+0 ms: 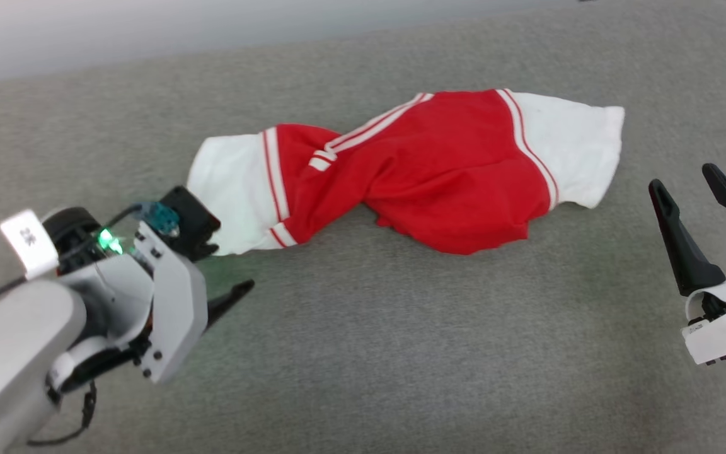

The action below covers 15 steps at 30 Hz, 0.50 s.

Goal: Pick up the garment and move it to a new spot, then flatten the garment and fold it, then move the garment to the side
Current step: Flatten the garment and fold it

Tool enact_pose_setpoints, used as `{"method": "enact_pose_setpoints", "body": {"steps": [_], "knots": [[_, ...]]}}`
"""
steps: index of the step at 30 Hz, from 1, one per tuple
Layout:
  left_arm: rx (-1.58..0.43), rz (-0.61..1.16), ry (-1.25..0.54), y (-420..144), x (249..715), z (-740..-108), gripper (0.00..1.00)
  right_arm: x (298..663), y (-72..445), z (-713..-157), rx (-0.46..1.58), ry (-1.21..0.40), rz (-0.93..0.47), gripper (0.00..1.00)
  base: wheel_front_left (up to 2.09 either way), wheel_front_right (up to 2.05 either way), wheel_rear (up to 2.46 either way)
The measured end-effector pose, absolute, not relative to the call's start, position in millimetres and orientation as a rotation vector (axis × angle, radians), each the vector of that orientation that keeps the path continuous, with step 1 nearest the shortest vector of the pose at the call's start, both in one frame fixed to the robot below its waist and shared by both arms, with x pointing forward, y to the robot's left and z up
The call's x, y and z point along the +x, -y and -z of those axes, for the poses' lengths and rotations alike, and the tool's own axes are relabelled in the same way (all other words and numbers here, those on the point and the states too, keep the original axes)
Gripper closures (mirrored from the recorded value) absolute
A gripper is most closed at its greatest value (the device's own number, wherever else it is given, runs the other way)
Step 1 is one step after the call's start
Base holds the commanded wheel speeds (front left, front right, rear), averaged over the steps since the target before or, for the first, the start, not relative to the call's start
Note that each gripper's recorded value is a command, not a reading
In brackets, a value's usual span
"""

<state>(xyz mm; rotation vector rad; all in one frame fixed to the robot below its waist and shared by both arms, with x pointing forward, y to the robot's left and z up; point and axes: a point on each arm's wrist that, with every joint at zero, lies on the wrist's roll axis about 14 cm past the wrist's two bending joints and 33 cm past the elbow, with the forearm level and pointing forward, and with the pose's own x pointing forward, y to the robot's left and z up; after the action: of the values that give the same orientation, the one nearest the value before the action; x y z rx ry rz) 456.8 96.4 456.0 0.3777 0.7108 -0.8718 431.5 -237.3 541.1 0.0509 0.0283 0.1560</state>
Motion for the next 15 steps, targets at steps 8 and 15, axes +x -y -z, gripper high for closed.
{"method": "enact_pose_setpoints", "body": {"steps": [8, 15], "knots": [[0.408, 0.892, -0.736, -87.3, 481.3, -426.0, 0.0, 430.6, 240.3, -529.7, 0.04, -0.067, -0.141, 0.0, 0.0, 0.0, 0.0], [0.4, 0.896, -0.747, -85.3, 494.6, -402.1, 1.0, 435.4, 239.4, -514.5, 0.033, -0.119, -0.151, 0.0, 0.0, 0.0, 0.0]]}}
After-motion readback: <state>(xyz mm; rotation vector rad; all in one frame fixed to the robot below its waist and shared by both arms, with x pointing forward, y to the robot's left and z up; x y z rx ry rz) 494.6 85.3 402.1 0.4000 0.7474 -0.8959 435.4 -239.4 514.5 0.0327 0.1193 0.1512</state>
